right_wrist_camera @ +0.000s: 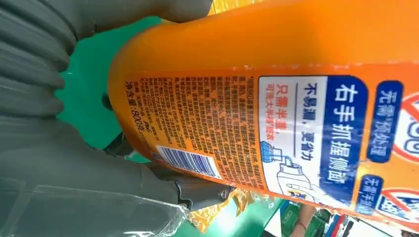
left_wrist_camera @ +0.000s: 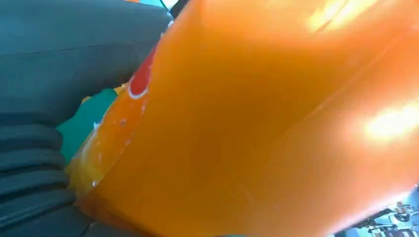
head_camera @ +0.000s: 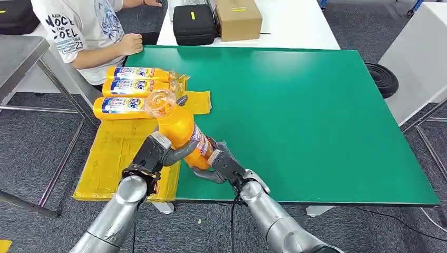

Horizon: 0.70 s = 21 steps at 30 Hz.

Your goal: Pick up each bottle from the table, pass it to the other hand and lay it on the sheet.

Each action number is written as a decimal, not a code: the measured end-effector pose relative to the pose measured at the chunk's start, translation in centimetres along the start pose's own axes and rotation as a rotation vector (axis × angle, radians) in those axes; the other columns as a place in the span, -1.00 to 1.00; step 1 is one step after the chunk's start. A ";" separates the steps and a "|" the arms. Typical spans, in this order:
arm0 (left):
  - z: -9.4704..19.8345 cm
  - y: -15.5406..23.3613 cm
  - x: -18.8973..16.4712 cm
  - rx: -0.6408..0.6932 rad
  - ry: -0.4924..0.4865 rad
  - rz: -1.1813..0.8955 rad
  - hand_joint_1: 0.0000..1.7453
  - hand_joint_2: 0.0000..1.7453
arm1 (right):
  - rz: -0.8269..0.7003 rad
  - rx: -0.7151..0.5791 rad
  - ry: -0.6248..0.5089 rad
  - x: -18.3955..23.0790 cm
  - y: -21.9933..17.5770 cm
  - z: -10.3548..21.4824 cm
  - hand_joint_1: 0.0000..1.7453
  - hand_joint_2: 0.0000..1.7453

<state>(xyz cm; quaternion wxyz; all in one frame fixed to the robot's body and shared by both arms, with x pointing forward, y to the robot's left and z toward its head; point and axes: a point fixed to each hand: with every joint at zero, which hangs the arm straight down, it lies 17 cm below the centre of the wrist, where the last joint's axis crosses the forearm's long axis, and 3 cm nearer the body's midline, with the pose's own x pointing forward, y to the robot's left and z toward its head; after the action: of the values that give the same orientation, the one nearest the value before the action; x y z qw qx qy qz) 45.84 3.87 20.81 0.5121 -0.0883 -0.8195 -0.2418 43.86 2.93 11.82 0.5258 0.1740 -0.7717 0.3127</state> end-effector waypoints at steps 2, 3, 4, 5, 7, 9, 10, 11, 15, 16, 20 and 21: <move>0.0 -0.3 0.0 -0.015 0.001 0.025 -0.24 1.00 | -0.002 0.002 0.000 0.0 0.1 0.0 1.00 1.00; 0.1 -0.5 0.0 -0.028 0.001 0.050 0.66 1.00 | -0.002 0.005 -0.001 0.0 0.1 0.0 1.00 1.00; 0.2 -0.9 0.1 -0.047 0.000 0.087 0.78 1.00 | -0.002 0.010 -0.001 0.1 0.3 0.0 1.00 1.00; 0.5 -1.6 0.4 -0.088 -0.003 0.164 0.84 1.00 | -0.002 0.016 -0.002 0.1 0.5 0.0 1.00 1.00; 1.1 -2.9 1.3 -0.175 -0.017 0.342 0.98 1.00 | -0.003 0.029 -0.001 0.1 0.8 0.0 1.00 1.00; 1.8 -3.3 1.8 -0.237 -0.023 0.461 1.00 1.00 | -0.005 0.041 0.001 0.0 1.2 0.1 1.00 1.00; 2.0 -3.3 1.9 -0.253 -0.026 0.496 1.00 1.00 | -0.004 0.046 0.002 -0.1 1.4 0.2 1.00 1.00; 2.2 -3.3 1.8 -0.270 -0.026 0.532 1.00 1.00 | -0.005 0.055 0.004 -0.1 1.6 0.2 1.00 1.00; 2.8 -3.0 1.3 -0.304 -0.016 0.593 1.00 1.00 | -0.009 0.068 0.009 -0.2 2.2 0.3 1.00 1.00; 2.8 -3.0 1.2 -0.310 -0.016 0.604 1.00 1.00 | -0.010 0.070 0.011 -0.3 2.3 0.3 1.00 1.00; 3.0 -2.7 1.1 -0.328 -0.018 0.640 1.00 1.00 | -0.015 0.077 0.013 -0.3 2.7 0.3 1.00 1.00; 3.0 -2.7 1.0 -0.329 -0.016 0.644 1.00 1.00 | -0.016 0.077 0.014 -0.3 2.8 0.3 1.00 1.00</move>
<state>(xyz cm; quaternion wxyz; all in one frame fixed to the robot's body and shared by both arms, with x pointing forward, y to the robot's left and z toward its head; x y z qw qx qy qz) 41.90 2.86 19.78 0.5343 -0.4250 -0.7039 -0.1960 42.08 4.78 10.59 0.5264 0.1984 -0.7540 0.3392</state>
